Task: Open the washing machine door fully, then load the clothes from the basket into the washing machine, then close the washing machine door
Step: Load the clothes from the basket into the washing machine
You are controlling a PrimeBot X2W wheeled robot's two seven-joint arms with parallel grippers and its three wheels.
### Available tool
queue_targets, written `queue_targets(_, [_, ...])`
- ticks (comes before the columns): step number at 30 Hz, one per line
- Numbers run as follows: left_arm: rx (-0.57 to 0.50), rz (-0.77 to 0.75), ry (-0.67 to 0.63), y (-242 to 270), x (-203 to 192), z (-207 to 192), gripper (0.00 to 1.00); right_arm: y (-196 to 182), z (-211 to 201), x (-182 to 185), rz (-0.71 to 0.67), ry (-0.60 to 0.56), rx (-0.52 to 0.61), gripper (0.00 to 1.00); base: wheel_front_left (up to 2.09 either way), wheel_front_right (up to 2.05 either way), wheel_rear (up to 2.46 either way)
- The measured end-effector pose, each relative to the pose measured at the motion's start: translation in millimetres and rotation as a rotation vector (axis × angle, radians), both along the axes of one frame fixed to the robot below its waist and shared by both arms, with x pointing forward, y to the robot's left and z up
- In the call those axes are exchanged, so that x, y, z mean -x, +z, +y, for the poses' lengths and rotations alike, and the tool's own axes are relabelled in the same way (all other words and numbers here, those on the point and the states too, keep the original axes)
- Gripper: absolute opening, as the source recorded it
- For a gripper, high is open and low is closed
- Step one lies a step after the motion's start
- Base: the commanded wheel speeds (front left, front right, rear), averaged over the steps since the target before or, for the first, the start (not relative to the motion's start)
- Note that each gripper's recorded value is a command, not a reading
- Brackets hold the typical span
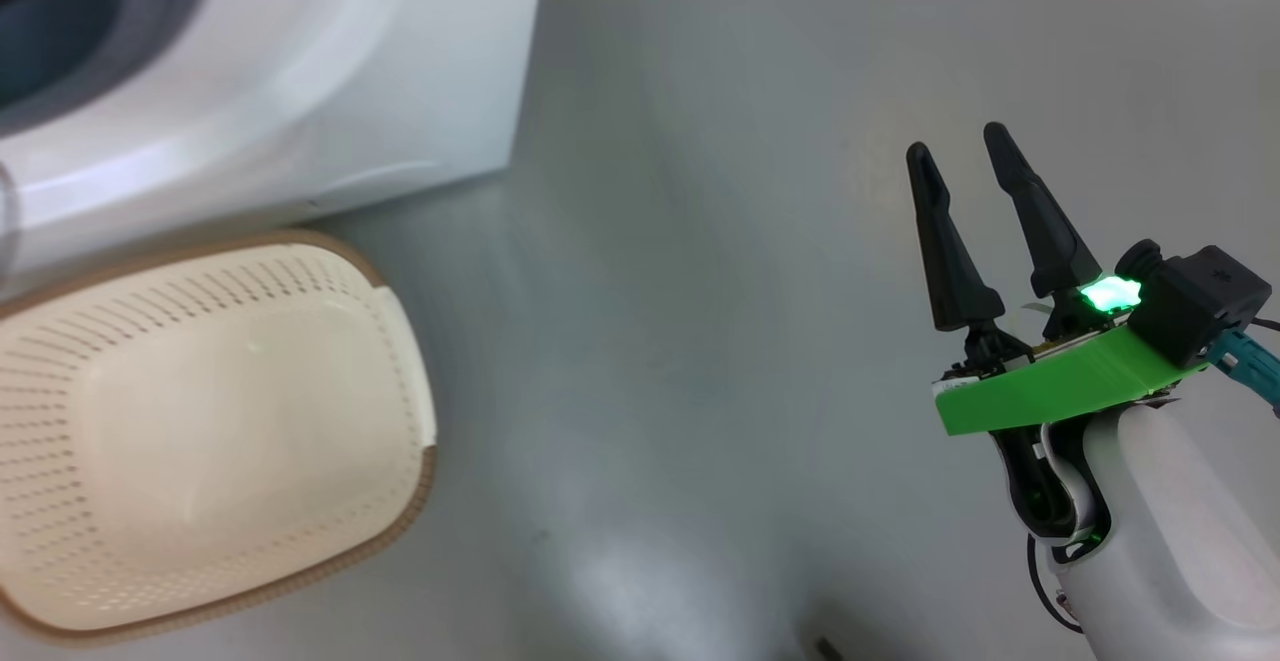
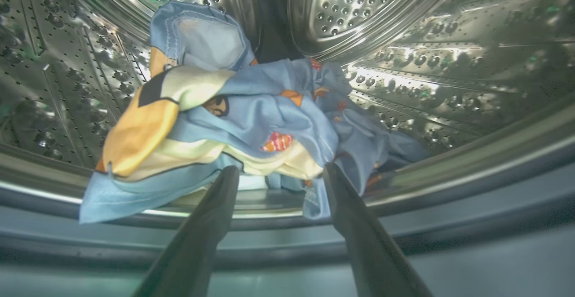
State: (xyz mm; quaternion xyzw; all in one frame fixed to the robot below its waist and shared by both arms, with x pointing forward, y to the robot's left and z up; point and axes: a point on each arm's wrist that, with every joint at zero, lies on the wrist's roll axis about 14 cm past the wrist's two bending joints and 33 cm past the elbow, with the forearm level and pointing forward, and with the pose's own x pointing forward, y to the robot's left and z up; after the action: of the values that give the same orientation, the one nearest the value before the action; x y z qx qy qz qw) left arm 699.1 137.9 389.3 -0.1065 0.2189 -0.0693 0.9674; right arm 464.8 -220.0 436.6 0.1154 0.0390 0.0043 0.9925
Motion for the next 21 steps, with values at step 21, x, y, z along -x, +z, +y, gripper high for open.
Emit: queue_targets(21, [0.017,-0.263,0.005,81,118,21,1.0,66,28,29,-0.143,0.089,-0.029,1.0,0.0,0.0,0.0])
